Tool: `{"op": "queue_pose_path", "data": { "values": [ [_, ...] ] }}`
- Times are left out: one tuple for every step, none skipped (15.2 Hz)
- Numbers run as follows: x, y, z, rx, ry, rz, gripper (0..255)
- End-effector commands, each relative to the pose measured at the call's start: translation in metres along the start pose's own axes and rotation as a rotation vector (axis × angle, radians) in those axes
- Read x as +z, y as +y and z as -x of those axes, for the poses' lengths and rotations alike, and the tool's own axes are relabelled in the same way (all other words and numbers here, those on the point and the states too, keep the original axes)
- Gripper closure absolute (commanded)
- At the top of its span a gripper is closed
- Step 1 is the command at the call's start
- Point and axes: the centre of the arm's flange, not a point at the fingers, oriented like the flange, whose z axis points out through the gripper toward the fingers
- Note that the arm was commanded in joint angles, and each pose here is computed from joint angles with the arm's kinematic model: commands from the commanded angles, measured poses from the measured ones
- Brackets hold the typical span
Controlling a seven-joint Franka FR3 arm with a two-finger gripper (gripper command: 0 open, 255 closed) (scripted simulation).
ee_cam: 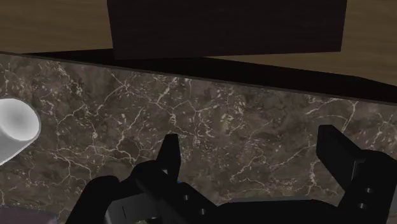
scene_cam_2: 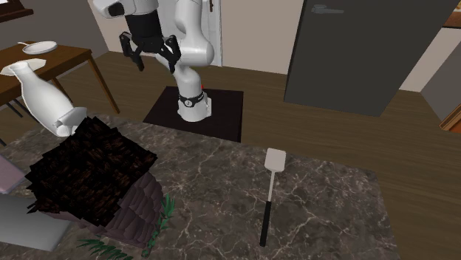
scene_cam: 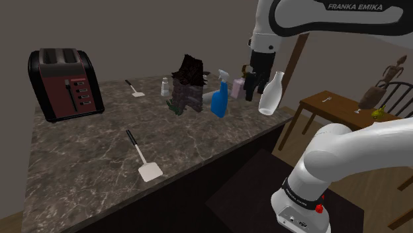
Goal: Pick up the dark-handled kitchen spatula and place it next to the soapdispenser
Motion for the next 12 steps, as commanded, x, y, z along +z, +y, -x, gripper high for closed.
{"op": "queue_pose_path", "data": {
  "values": [
    [0.000,0.000,0.000,0.000,0.000,0.000,0],
    [0.005,-0.011,-0.005,0.006,0.004,-0.001,0],
    [0.009,-0.021,-0.010,0.012,0.008,-0.002,0],
    [0.014,-0.032,-0.016,0.018,0.013,-0.004,0],
    [0.019,-0.043,-0.021,0.024,0.017,-0.005,0],
    [0.023,-0.053,-0.026,0.030,0.021,-0.006,0],
    [0.028,-0.064,-0.032,0.037,0.025,-0.007,0],
    [0.032,-0.074,-0.037,0.043,0.030,-0.009,0],
    [0.037,-0.085,-0.043,0.049,0.034,-0.010,0],
    [0.041,-0.095,-0.049,0.055,0.038,-0.011,0],
    [0.046,-0.106,-0.055,0.061,0.042,-0.012,0],
    [0.050,-0.116,-0.061,0.067,0.046,-0.014,0]
  ]
}}
